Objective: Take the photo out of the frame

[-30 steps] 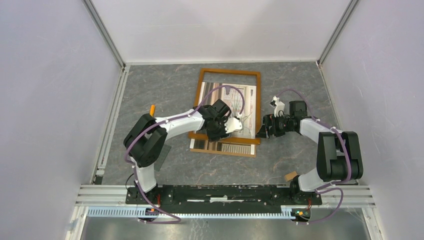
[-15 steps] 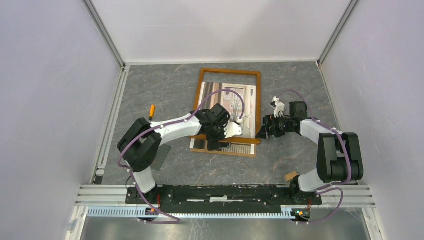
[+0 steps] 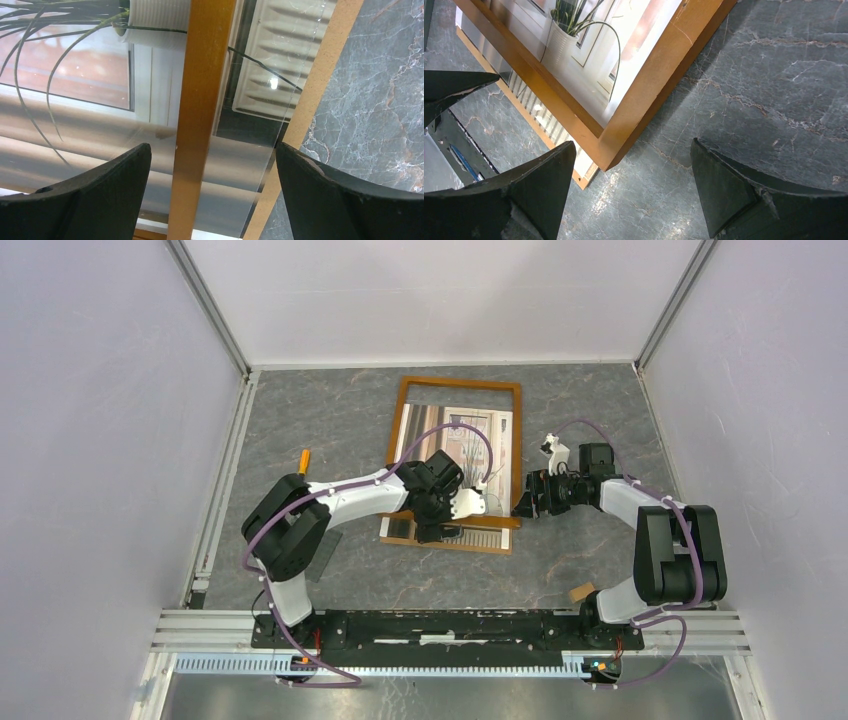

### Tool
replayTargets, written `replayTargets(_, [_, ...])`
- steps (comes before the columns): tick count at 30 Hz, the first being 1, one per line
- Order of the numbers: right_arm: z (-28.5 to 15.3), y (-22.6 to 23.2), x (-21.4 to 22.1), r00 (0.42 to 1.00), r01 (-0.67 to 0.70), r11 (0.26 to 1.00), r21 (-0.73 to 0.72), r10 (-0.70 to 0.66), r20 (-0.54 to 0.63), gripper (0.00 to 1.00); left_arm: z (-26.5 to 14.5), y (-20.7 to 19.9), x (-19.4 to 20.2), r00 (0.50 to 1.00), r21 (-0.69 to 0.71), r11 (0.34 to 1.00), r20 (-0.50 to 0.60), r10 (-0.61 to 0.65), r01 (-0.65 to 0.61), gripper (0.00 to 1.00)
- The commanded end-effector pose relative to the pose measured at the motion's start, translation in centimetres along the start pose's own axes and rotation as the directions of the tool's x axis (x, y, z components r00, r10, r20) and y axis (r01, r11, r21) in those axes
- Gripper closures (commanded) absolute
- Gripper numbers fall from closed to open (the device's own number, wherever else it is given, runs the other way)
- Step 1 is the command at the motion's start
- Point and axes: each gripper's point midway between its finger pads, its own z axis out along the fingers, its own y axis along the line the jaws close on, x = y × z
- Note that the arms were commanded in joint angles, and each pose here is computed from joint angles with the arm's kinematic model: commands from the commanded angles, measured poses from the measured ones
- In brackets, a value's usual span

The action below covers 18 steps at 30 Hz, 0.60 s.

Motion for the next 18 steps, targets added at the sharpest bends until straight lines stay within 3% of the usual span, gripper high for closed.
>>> replayTargets(1, [0.0, -0.4, 1.8, 0.998, -0.024, 0.999, 0.020, 0.026, -0.058, 0.09, 0.7, 1.3, -0.5, 0.997, -0.051, 0.996, 0.012, 0.078, -0.078, 0.01])
replayTargets(7, [-0.1, -0.4, 1.9, 0.998, -0.017, 1.000, 0.022, 0.018, -0.067, 0.09, 0.3, 2.8, -1.5, 0.997, -0.121, 0.990, 0.039, 0.072, -0.066, 0.07])
replayTargets(18, [-0.1, -0.4, 2.1, 0.997, -0.009, 1.000, 0.021, 0.011, -0.079, 0.09, 0.4, 3.7, -2.4, 0.997, -0.114, 0.992, 0.050, 0.060, -0.054, 0.23])
